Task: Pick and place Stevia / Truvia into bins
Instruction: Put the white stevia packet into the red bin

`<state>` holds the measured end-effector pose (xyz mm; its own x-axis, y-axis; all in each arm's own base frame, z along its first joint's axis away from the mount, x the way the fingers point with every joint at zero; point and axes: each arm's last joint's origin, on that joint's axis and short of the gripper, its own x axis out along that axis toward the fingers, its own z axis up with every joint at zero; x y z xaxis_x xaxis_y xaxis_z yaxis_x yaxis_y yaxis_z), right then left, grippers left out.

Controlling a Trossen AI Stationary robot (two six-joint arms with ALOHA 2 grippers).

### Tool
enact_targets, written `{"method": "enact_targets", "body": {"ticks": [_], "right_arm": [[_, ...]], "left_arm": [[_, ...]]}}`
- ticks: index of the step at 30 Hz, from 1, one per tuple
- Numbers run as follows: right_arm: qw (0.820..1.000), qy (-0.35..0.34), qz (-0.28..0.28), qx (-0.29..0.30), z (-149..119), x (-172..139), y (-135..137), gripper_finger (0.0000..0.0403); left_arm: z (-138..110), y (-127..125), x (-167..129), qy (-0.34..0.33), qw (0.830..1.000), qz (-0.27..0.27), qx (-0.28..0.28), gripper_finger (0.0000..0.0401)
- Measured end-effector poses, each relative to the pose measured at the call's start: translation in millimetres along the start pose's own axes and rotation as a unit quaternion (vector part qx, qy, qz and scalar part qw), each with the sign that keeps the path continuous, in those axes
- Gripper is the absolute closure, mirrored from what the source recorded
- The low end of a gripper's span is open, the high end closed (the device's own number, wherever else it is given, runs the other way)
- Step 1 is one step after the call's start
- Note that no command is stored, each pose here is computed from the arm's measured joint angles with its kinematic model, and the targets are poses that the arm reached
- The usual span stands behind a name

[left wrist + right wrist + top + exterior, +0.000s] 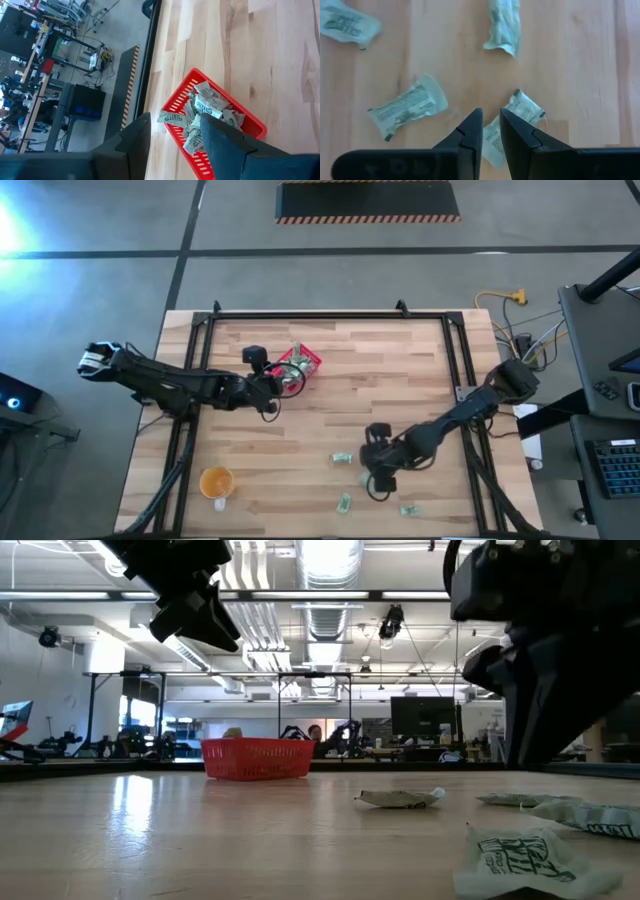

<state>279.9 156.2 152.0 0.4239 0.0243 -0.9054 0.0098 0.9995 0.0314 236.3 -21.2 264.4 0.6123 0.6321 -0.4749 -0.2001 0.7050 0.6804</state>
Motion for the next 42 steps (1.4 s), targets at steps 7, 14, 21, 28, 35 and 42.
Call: {"method": "enact_targets", "body": {"ticks": [7,14,21,28,35,42], "right_arm": [[1.000,0.011,-0.008,0.018,-5,7,-2,0.0346],[0.999,0.005,-0.028,0.040,-8,9,-4,0.0313],[0.998,0.012,-0.035,0.059,-12,14,-5,0.0259],[0.997,0.022,-0.039,0.059,-14,22,-4,0.0232],[0.997,0.029,-0.042,0.053,-15,20,-5,0.0236],[0.998,0.039,-0.048,0.024,-17,19,-7,0.0282]], "left_arm": [[0,0,0,0.001,1.000,0.000,0.000,0.0245],[0,0,0,0.001,1.000,0.000,-0.009,0.0245],[0,0,0,0.001,1.000,0.000,-0.012,0.0245],[0,0,0,0.001,1.000,0.000,-0.013,0.0245],[-3,-2,2,0.004,1.000,-0.001,-0.009,0.0245],[-4,-4,2,0.006,1.000,-0.002,-0.007,0.0245]]}}
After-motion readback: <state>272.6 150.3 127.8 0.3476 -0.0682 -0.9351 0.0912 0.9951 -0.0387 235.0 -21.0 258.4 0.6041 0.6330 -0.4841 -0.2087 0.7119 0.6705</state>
